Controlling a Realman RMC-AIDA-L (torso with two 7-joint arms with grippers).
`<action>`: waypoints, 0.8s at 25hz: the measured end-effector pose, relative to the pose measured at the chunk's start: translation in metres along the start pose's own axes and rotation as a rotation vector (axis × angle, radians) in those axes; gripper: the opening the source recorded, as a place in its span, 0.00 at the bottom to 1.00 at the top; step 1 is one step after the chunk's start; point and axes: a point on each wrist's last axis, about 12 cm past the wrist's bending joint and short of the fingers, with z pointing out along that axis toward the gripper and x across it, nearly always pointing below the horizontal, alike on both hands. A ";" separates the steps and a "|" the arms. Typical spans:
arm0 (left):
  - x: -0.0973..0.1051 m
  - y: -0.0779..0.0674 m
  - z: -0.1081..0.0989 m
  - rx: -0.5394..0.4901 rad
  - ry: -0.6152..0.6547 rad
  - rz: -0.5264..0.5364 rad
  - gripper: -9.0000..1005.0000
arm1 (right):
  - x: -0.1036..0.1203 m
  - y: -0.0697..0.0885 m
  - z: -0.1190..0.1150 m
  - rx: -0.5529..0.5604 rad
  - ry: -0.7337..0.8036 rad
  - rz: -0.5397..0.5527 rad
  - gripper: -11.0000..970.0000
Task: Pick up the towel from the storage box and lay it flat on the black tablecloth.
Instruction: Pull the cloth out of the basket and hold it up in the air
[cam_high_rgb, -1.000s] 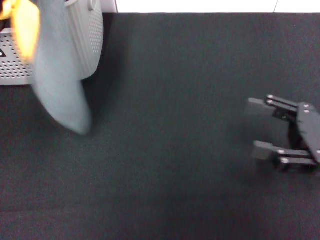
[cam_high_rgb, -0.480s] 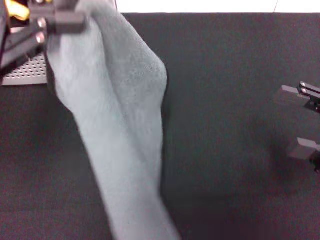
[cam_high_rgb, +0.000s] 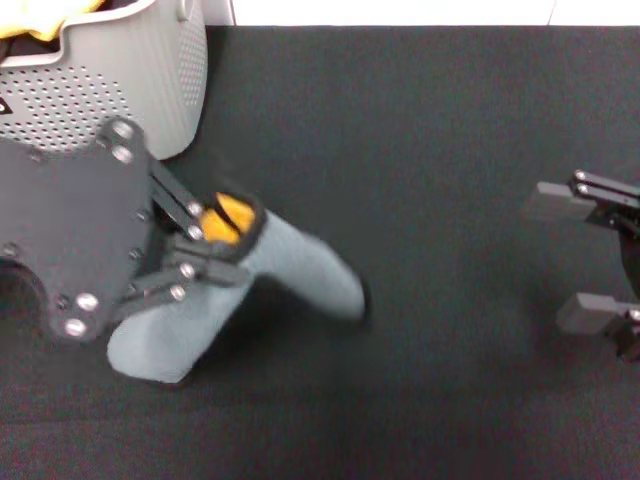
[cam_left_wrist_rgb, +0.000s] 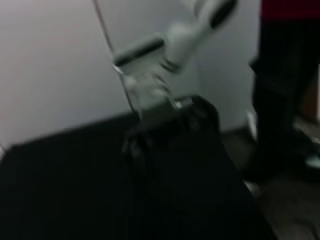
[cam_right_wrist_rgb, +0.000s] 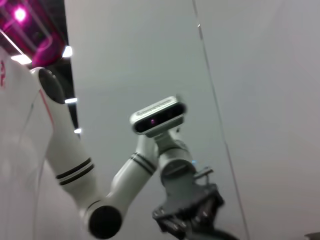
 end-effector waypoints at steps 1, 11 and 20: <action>0.000 0.002 0.005 0.015 0.026 0.000 0.02 | 0.000 0.000 0.000 -0.004 0.005 0.005 0.84; -0.007 0.006 0.029 0.128 0.086 0.051 0.02 | -0.002 -0.011 0.011 -0.108 0.133 0.075 0.84; -0.021 -0.003 0.060 0.295 0.076 0.131 0.02 | -0.023 -0.043 0.028 -0.263 0.385 0.019 0.84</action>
